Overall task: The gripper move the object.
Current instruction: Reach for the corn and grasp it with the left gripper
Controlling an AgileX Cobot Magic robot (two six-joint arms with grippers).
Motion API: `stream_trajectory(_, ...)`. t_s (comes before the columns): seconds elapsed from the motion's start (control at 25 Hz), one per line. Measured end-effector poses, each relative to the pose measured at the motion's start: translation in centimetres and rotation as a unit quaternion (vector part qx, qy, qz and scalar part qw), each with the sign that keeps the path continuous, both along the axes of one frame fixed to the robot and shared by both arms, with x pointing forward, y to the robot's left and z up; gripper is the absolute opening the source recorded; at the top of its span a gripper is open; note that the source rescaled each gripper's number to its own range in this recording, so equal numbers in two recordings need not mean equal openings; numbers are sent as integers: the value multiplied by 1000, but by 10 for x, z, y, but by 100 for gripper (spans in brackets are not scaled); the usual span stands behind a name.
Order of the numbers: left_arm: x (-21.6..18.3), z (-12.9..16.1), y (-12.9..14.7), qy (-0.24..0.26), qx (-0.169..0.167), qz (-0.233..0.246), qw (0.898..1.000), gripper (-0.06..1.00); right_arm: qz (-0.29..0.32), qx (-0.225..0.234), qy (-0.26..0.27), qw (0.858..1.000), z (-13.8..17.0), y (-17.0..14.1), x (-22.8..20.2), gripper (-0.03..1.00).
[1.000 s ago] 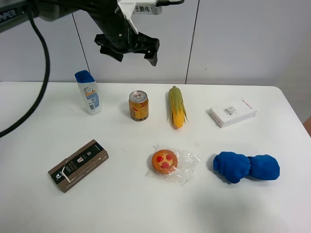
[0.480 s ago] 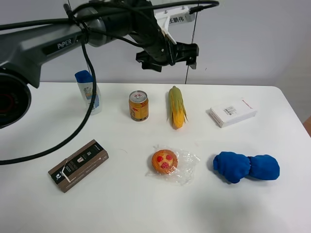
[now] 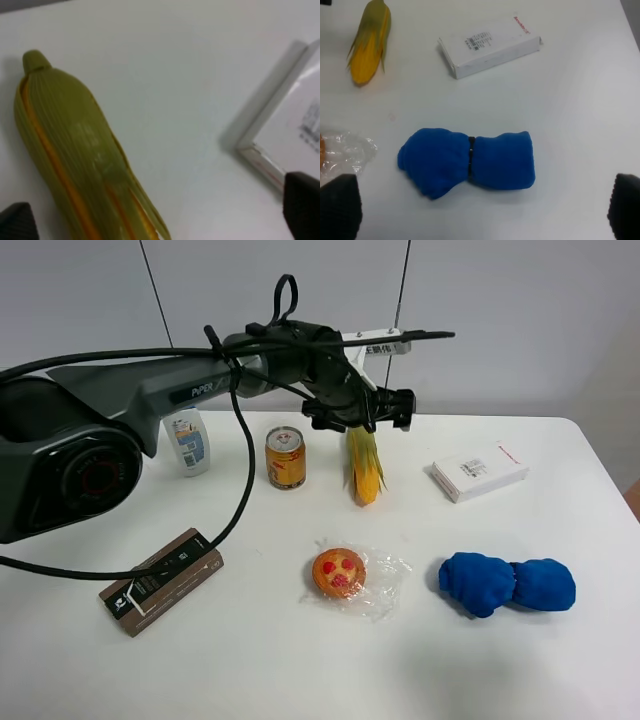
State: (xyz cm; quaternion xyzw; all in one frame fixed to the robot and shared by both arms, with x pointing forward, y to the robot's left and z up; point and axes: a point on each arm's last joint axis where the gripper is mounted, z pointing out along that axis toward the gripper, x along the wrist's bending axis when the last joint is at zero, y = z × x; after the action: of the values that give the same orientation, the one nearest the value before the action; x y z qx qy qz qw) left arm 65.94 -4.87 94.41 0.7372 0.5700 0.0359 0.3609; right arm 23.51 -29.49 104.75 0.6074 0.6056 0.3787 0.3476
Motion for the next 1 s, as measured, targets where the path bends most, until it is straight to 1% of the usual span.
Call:
stream_trajectory(0.36,6,-36,-3,-2,8,3,1000,100,0,0,0,1000,0,0,0,100)
stream_trajectory(0.6,10,-50,-4,-20,13,1,1000,100,0,0,0,1000,0,0,0,100)
stream_trajectory(0.72,12,-53,-5,-32,9,2,999,100,0,0,0,1000,0,0,0,100)
stream_trajectory(1.0,12,-76,-5,-22,19,2,1000,100,0,0,0,1000,0,0,0,100)
